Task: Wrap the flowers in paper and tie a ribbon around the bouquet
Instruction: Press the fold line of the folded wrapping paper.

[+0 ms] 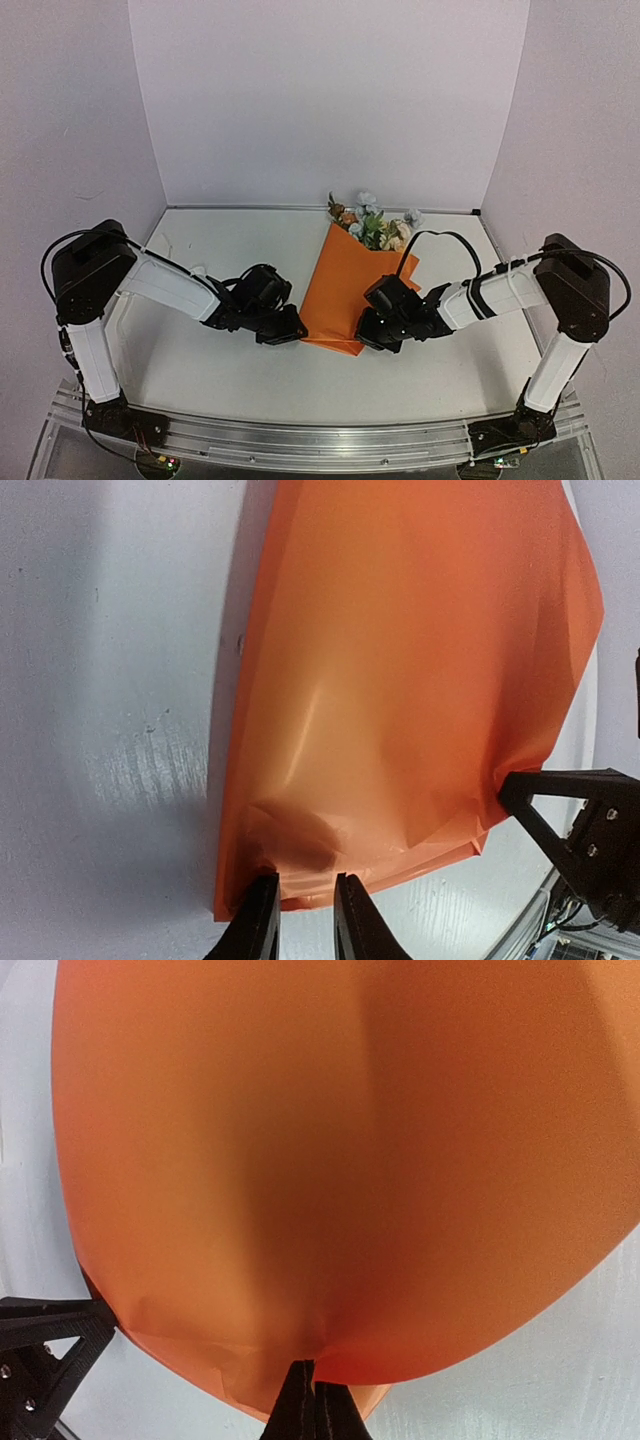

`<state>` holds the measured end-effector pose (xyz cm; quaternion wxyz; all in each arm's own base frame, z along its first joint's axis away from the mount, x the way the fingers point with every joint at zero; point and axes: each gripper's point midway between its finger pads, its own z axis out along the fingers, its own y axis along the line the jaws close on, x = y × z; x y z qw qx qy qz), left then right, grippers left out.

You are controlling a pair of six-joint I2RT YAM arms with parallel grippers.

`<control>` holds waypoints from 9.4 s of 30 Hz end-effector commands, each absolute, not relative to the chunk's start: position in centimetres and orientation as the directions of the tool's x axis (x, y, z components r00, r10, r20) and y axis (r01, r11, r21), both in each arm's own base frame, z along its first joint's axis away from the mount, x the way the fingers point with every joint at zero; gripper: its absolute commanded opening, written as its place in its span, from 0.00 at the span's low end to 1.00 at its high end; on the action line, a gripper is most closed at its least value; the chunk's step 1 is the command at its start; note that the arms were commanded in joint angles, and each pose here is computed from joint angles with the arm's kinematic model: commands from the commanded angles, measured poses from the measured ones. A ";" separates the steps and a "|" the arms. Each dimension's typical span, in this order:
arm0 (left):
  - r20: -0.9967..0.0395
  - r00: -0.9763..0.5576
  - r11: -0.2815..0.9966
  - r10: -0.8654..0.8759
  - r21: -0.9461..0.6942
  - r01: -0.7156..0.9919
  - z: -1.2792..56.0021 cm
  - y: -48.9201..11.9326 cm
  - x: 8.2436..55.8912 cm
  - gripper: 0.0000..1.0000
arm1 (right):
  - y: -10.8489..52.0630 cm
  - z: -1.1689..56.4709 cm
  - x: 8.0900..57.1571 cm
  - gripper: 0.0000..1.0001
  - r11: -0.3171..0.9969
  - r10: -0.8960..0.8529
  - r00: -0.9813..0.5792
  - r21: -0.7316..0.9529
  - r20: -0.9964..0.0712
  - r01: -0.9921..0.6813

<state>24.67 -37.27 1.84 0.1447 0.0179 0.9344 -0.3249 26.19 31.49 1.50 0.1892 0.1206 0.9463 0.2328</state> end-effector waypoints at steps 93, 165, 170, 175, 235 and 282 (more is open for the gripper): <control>-0.053 -0.983 0.626 -0.177 -0.777 -0.071 2.2 -43.6 24.8 0.20 | 29.4 7.6 26.2 0.21 0.948 0.091 -0.904 0.315 -0.418 -0.050; -0.043 -0.913 0.387 -0.406 -0.913 -0.129 3.5 -40.6 52.1 0.30 | 28.6 -4.3 22.3 0.13 0.972 0.038 -0.977 0.233 -0.211 -0.013; -0.050 -0.904 0.344 -0.423 -0.932 -0.109 4.2 -40.9 54.6 0.31 | 28.8 -4.4 22.3 0.13 0.972 0.034 -0.978 0.233 -0.206 -0.015; -0.065 -0.893 0.296 -0.444 -0.952 -0.078 6.0 -40.7 56.1 0.31 | 28.7 -4.5 22.2 0.13 0.973 0.033 -0.979 0.229 -0.200 -0.014; 0.009 -0.995 0.689 0.099 -0.722 0.062 0.1 -41.4 20.8 0.11 | 30.2 2.7 22.3 0.38 0.985 -0.065 -0.916 0.121 -0.395 -0.122; -0.184 -0.983 0.422 -0.011 -0.892 0.162 11.8 -38.4 27.8 0.26 | 27.9 -3.0 20.0 0.37 0.994 -0.073 -0.953 0.054 -0.294 -0.093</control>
